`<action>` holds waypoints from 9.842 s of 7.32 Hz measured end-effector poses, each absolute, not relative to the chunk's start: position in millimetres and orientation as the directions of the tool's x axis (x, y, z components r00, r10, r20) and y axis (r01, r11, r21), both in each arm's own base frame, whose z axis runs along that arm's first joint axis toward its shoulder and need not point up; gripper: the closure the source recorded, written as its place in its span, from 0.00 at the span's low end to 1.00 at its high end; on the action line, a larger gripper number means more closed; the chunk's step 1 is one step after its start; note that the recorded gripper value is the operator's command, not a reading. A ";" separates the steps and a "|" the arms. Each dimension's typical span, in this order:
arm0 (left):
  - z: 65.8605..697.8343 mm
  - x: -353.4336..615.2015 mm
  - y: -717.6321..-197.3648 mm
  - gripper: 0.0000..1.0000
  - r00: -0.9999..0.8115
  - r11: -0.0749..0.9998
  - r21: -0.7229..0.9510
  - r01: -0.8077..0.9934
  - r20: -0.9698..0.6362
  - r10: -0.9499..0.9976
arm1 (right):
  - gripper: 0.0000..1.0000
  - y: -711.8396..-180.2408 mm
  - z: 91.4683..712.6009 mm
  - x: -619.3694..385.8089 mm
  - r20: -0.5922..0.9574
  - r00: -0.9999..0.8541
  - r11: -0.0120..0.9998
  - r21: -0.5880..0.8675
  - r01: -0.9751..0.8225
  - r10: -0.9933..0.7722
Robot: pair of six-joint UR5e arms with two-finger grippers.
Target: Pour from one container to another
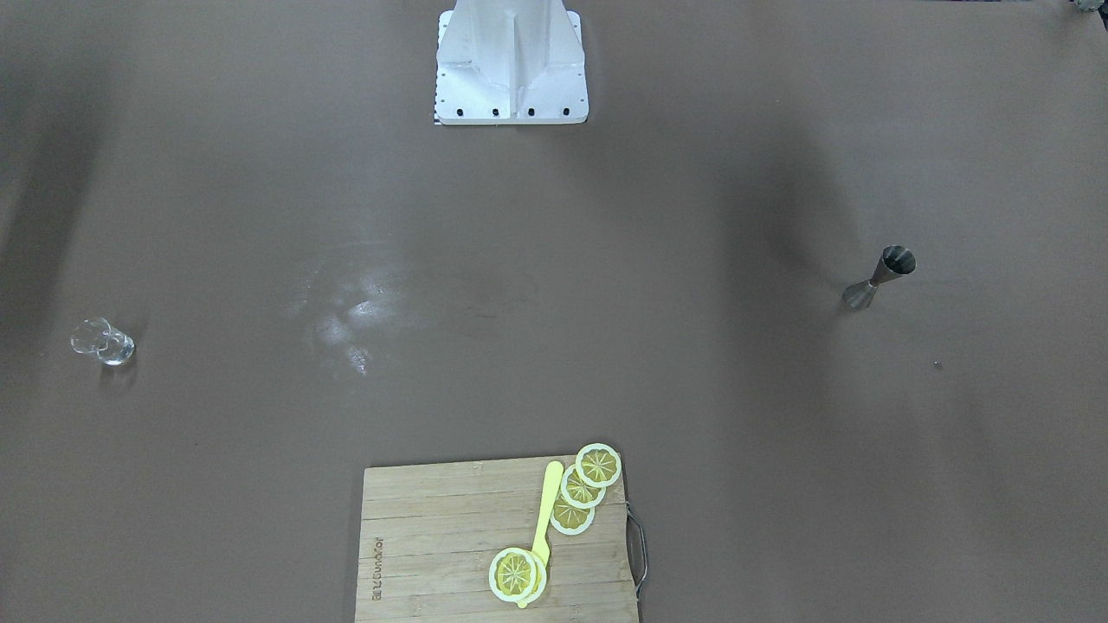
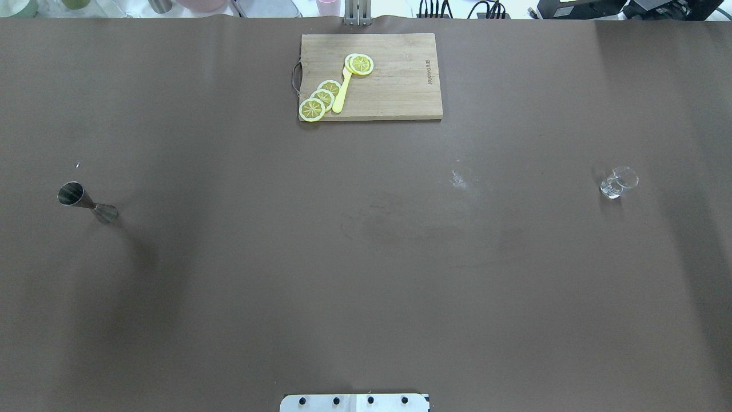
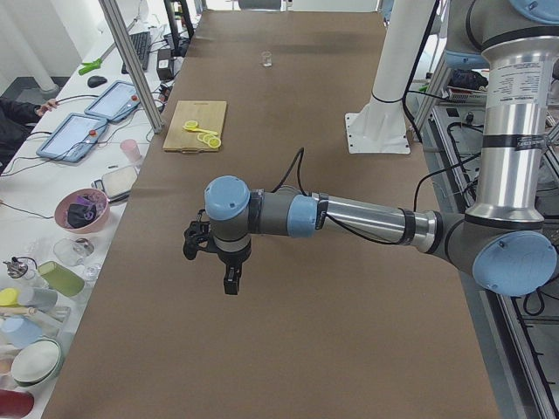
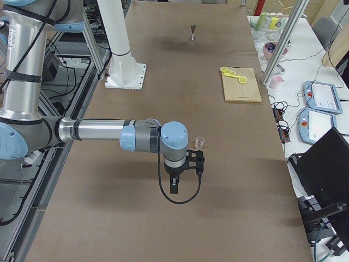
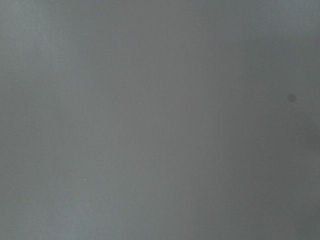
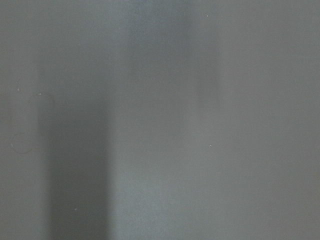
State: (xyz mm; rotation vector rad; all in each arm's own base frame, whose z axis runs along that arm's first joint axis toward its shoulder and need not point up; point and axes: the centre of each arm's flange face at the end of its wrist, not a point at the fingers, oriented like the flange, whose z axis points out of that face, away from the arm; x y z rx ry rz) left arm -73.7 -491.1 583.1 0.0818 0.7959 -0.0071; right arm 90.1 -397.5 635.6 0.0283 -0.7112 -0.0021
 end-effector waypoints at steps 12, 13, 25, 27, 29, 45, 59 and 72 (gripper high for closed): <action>495.0 -65.3 -540.1 0.02 0.692 0.946 0.255 0.198 -0.720 0.049 | 0.00 -399.1 634.3 90.0 0.651 0.758 0.999 0.053 0.013 -0.044; 485.3 -56.5 -543.1 0.02 0.694 0.935 0.272 0.228 -0.719 0.040 | 0.00 -404.3 631.7 89.7 0.644 0.759 0.994 0.107 0.036 -0.096; 439.1 147.6 -448.0 0.03 0.709 0.677 0.511 0.530 -0.704 -0.024 | 0.00 -427.0 610.8 66.9 0.640 0.702 0.932 0.351 0.095 -0.313; 451.8 170.2 -418.8 0.03 0.717 0.619 0.546 0.565 -0.696 -0.040 | 0.00 -433.7 604.0 55.0 0.618 0.702 0.916 0.382 0.125 -0.354; 464.1 190.0 -395.9 0.03 0.713 0.567 0.569 0.596 -0.699 -0.048 | 0.00 -437.8 604.5 44.4 0.612 0.697 0.909 0.389 0.148 -0.375; 599.6 329.7 -329.8 0.03 0.682 0.309 0.650 0.695 -0.732 0.005 | 0.00 -475.6 573.5 -93.8 0.591 0.503 0.753 0.623 0.211 -0.631; 610.0 349.7 -329.5 0.65 0.687 0.325 0.649 0.688 -0.726 -0.004 | 0.01 -462.0 604.7 -197.8 0.557 0.516 0.663 0.748 0.030 -0.651; 588.4 342.1 -335.2 0.99 0.658 0.305 0.626 0.718 -0.753 -0.004 | 0.02 -473.6 635.2 -205.9 0.553 0.537 0.667 0.744 0.025 -0.637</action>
